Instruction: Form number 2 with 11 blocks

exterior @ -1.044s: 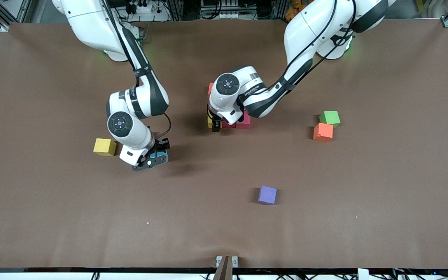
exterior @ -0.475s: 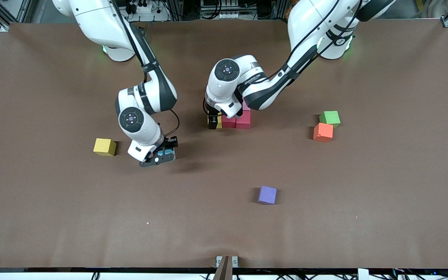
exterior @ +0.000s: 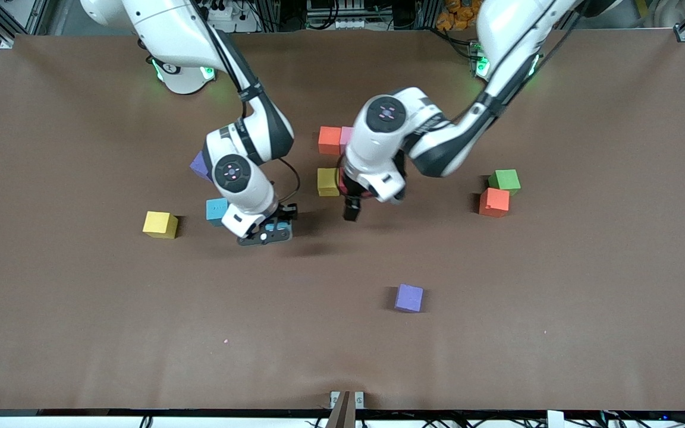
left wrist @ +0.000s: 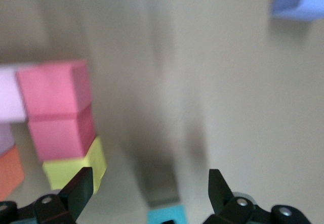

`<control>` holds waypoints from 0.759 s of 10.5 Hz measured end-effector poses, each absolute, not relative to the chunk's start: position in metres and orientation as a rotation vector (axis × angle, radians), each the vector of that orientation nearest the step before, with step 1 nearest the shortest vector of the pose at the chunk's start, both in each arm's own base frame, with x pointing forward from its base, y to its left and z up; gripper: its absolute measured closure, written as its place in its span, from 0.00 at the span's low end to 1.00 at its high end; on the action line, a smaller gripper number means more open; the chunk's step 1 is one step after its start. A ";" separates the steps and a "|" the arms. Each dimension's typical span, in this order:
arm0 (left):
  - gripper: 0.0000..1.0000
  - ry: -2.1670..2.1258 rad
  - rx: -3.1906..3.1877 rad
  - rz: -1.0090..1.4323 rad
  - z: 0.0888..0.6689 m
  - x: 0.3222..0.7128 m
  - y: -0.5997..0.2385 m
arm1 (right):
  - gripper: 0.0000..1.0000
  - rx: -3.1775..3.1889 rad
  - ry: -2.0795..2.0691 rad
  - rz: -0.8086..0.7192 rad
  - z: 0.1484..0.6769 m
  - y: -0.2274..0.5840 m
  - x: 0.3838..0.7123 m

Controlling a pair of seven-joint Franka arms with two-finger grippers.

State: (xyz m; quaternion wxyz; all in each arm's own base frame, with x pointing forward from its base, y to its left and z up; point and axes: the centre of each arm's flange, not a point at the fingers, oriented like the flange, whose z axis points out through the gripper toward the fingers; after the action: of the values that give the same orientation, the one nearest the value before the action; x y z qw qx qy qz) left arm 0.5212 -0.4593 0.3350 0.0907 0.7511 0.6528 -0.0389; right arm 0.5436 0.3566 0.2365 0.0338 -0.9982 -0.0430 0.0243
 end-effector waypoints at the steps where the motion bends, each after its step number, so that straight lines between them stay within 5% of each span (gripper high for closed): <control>1: 0.00 1.880 2.288 -0.089 0.341 0.541 -0.436 | 0.45 -3.059 -0.102 0.064 0.233 0.371 0.538; 8: 0.00 1.349 2.800 -0.072 0.357 0.623 -0.296 | 0.45 -3.032 -0.006 0.046 0.212 0.449 0.497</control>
State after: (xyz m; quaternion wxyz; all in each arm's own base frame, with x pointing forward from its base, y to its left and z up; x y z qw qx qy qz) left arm 0.6232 -0.2958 0.3566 0.0165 0.9005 0.4340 -0.0230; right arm 0.4975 0.4491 0.2117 0.0548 -0.9984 -0.0020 0.0153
